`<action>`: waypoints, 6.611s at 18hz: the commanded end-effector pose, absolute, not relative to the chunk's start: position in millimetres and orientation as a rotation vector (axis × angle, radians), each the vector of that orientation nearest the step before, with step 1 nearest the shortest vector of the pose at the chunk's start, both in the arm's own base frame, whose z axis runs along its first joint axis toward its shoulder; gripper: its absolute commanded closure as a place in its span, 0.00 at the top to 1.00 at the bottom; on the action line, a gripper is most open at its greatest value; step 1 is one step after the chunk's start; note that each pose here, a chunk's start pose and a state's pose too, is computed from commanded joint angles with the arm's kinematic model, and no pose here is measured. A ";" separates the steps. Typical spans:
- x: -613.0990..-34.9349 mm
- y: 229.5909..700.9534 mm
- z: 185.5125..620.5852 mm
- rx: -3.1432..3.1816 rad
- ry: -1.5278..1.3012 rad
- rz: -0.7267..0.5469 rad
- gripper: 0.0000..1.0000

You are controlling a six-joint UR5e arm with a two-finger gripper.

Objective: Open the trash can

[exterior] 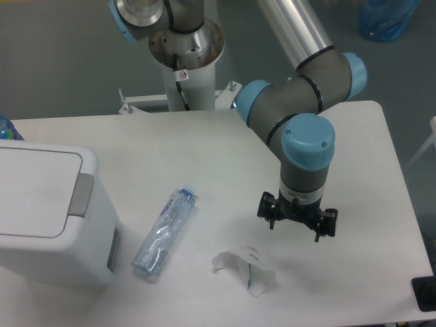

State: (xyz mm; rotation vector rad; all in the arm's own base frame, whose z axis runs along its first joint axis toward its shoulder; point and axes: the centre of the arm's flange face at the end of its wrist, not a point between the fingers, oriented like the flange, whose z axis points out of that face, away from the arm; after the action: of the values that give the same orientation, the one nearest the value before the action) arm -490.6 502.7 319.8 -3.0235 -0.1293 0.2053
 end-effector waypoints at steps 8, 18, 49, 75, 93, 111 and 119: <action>-493.6 505.8 333.1 -2.993 -0.193 0.222 1.00; -447.0 541.0 403.6 -2.824 -0.357 0.200 1.00; -185.5 631.1 499.6 -2.861 -0.155 0.008 1.00; -198.2 632.4 505.1 -2.858 -0.151 0.071 1.00; -211.2 629.3 503.2 -2.859 -0.188 0.070 1.00; -224.3 621.2 512.5 -2.843 -0.205 0.083 1.00; -336.2 582.1 471.3 -2.889 -0.241 0.115 1.00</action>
State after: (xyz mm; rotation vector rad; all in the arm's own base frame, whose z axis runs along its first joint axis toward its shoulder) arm -336.2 582.1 471.3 -2.8886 -0.2411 0.1147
